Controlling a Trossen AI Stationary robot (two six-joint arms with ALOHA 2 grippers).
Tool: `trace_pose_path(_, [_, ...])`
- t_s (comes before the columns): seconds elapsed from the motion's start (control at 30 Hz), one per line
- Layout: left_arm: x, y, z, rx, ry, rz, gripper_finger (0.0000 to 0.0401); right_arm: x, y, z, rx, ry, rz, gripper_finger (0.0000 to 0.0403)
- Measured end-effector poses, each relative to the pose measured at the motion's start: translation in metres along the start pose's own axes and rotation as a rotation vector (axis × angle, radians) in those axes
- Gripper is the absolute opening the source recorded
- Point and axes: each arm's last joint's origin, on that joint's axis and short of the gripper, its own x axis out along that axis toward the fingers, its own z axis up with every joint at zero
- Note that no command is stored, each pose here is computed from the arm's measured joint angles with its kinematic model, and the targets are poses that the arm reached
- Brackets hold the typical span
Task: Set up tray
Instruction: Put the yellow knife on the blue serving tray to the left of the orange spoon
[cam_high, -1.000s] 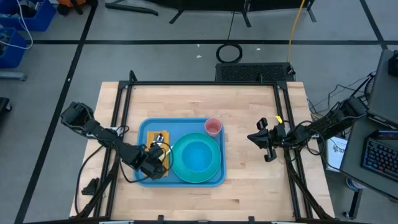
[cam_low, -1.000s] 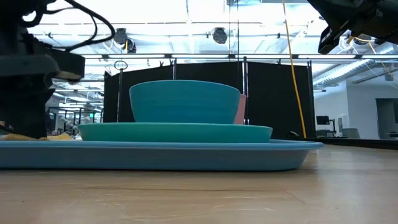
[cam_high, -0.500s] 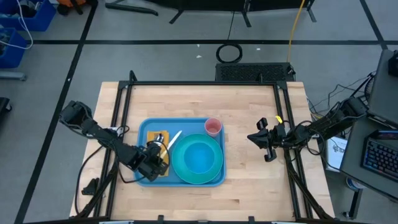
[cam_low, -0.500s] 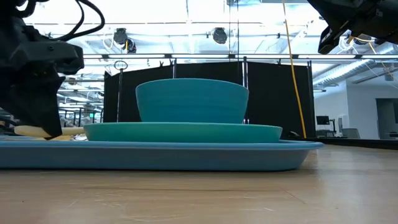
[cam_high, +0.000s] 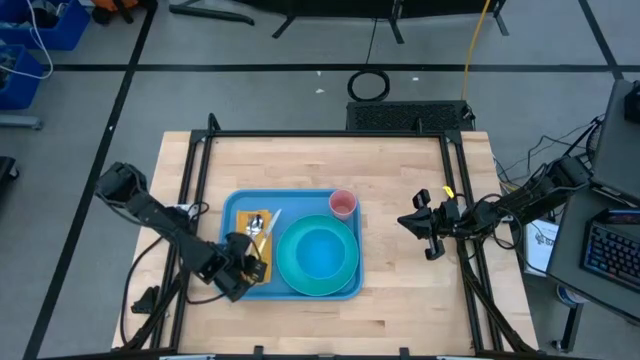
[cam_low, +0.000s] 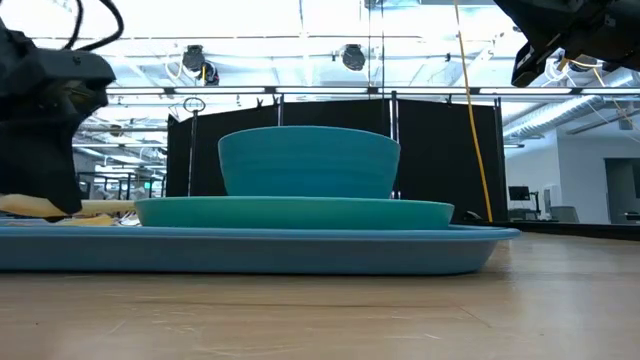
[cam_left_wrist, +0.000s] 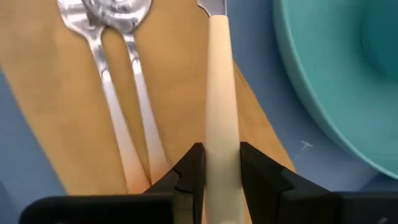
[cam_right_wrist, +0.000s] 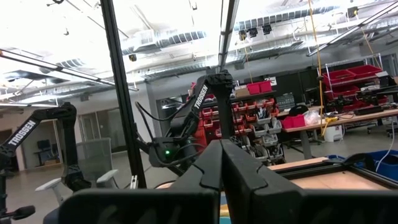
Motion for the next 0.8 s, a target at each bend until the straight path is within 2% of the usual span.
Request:
trace_pose_path(0.27, [-0.004,0.003,-0.011,-0.211,-0.005,-0.015,0.0082,0.000,0.000,0.000,0.000,0.000,0.000,0.0000])
trace_pose_path(0.47, [-0.004,0.004,-0.011,-0.259,-0.004,-0.008,0.0082,0.000,0.000,0.000,0.000,0.000,0.000,0.0000])
trace_pose_path(0.63, [0.002,0.004,-0.011,-0.303,0.040,0.052,0.0082,0.000,0.000,0.000,0.000,0.001,0.000,0.0000])
trace_pose_path(0.8, [0.010,0.001,-0.014,-0.297,0.055,0.060,0.0082,0.000,0.000,0.000,-0.001,0.003,-0.001,0.0000])
